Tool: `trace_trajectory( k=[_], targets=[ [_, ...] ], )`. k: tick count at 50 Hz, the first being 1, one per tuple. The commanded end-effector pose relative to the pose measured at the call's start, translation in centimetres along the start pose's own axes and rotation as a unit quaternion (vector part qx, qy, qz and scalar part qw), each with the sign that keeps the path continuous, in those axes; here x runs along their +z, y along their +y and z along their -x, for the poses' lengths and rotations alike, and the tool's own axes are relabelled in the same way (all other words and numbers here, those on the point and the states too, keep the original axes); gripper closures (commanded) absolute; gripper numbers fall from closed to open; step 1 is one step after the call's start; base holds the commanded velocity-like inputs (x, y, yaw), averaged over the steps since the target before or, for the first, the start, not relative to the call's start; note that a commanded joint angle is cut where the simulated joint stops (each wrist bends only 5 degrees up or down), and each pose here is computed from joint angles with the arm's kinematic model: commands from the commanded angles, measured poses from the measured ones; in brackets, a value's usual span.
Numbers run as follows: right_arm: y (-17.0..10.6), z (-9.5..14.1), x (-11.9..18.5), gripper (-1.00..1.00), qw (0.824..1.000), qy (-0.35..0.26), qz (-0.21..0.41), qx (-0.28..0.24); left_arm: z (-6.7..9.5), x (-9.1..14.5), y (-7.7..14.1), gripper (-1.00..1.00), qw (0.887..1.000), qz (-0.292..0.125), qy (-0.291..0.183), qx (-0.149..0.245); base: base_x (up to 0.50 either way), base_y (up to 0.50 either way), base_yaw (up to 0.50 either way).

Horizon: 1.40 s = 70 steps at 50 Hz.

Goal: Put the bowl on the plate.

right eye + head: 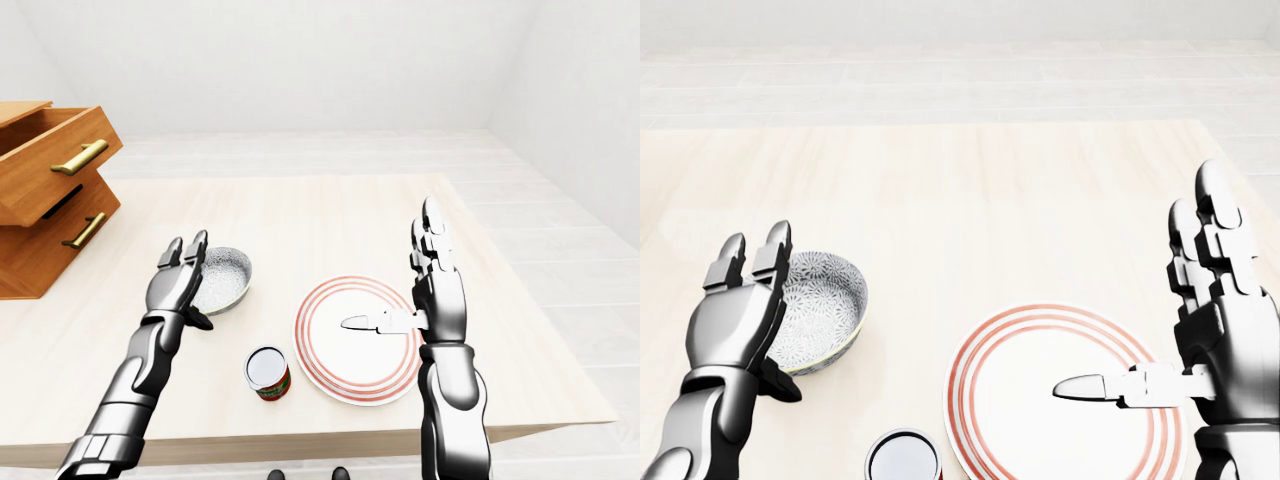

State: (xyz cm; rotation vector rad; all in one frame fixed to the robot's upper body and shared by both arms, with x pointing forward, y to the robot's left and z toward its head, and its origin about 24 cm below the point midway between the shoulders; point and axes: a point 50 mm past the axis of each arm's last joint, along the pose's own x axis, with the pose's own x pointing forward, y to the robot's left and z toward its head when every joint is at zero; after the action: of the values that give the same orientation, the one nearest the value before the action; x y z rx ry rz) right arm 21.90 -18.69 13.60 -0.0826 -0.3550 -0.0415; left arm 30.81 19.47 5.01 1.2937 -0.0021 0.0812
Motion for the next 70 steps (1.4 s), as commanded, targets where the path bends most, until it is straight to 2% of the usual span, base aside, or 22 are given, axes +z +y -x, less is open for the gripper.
trace_trajectory(
  k=[1,27,62,64,66,67,68,70],
  targets=[
    [0.0,0.1,0.1,-1.0,1.0,-0.001,-0.001,0.0,-0.1,-0.1,-0.5,-1.0,1.0,-0.014,0.002,0.001,0.0,0.0,0.0],
    [-0.2,0.5,1.3,-1.0,1.0,-0.023,0.007,-0.001,0.4,0.0,-0.9,-1.0,1.0,-0.016,0.0,-0.007,0.0,0.0,0.0],
    [-0.1,0.5,0.8,-1.0,1.0,-0.015,0.004,0.0,0.3,-0.4,-1.8,-1.0,1.0,-0.021,0.005,-0.014,0.0,0.0,0.0],
    [-0.1,0.5,0.7,-1.0,1.0,-0.01,0.003,0.001,0.3,-0.4,-1.8,-0.7,1.0,-0.02,0.005,-0.014,0.0,0.0,0.0],
    [0.0,0.4,0.5,-1.0,1.0,-0.006,0.003,0.001,0.3,-0.5,-1.9,0.02,1.0,-0.02,0.006,-0.015,0.0,0.0,0.0],
    [0.0,0.4,0.5,-1.0,1.0,-0.006,0.003,0.001,0.3,-0.5,-1.8,0.15,1.0,-0.02,0.006,-0.014,0.0,0.0,0.0],
    [0.0,0.4,0.5,-1.0,1.0,-0.007,0.003,0.001,0.3,-0.5,-1.8,0.36,1.0,-0.02,0.006,-0.014,0.0,0.0,0.0],
    [0.0,0.4,0.5,-1.0,1.0,-0.008,0.003,0.001,0.3,-0.5,-1.8,0.43,1.0,-0.019,0.006,-0.015,0.0,0.0,0.0]
  ],
)
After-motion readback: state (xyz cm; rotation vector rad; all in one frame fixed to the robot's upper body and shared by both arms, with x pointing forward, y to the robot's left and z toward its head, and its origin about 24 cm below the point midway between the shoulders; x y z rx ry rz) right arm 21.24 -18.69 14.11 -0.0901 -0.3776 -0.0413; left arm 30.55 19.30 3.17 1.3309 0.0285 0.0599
